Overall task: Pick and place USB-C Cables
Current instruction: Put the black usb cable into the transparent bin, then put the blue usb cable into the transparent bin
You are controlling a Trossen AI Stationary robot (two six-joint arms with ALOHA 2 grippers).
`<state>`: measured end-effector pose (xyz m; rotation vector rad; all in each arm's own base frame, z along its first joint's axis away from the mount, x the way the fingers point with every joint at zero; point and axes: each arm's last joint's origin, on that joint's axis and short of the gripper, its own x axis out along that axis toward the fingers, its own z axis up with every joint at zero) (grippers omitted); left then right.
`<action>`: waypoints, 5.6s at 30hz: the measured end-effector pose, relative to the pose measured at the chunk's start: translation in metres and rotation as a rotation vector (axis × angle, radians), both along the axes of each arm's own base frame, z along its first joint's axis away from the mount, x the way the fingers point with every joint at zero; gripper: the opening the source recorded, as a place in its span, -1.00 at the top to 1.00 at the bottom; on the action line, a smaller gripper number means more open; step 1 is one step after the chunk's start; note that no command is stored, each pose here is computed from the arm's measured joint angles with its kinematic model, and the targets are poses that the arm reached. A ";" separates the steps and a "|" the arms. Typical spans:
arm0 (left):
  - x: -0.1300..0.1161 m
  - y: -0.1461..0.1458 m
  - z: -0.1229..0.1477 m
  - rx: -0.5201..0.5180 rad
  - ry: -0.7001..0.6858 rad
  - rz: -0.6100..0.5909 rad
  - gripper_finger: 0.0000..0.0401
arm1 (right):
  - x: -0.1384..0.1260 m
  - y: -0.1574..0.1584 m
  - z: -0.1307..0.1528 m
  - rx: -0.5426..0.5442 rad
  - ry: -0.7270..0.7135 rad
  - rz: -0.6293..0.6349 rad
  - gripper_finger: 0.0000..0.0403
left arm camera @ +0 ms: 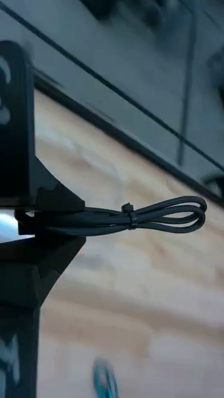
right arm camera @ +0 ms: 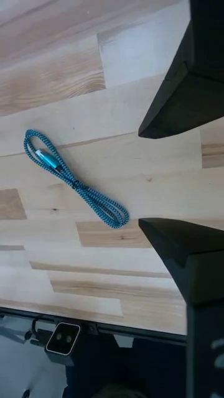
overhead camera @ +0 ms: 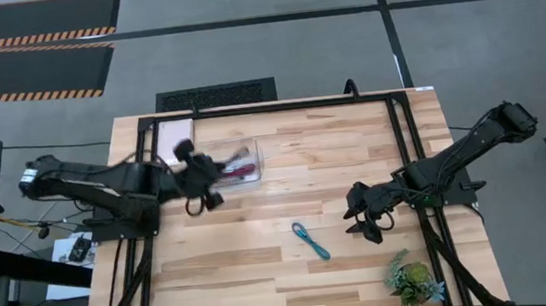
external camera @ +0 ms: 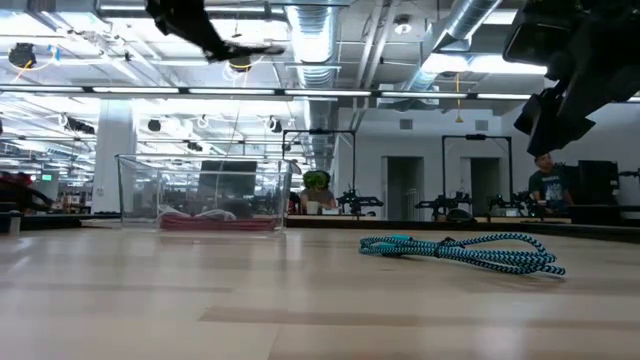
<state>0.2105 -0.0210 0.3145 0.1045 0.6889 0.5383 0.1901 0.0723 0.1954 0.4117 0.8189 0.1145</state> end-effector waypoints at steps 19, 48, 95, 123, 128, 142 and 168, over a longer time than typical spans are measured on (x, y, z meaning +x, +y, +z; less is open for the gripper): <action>-0.023 0.068 -0.090 -0.234 0.357 0.036 0.90 | 0.000 0.000 0.000 0.025 0.009 -0.026 -0.21; -0.005 0.098 -0.147 -0.412 0.600 -0.140 0.87 | 0.000 0.000 0.000 0.025 0.010 -0.026 -0.21; 0.108 0.014 0.020 -0.117 -0.047 -0.702 0.33 | 0.000 0.000 0.000 0.046 0.014 -0.044 -0.21; 0.208 -0.043 -0.150 -0.057 0.161 -1.054 -0.23 | 0.000 0.001 0.000 0.051 0.020 -0.043 -0.21; 0.215 -0.041 -0.171 -0.058 0.174 -1.066 -0.21 | 0.000 0.001 0.000 0.051 0.020 -0.044 -0.21; 0.217 -0.031 -0.193 -0.139 0.253 -1.005 -0.07 | 0.000 0.000 0.000 0.049 0.021 -0.043 -0.21; 0.193 -0.045 -0.153 -0.326 0.316 -0.805 0.99 | 0.000 0.000 0.000 0.046 0.017 -0.039 -0.21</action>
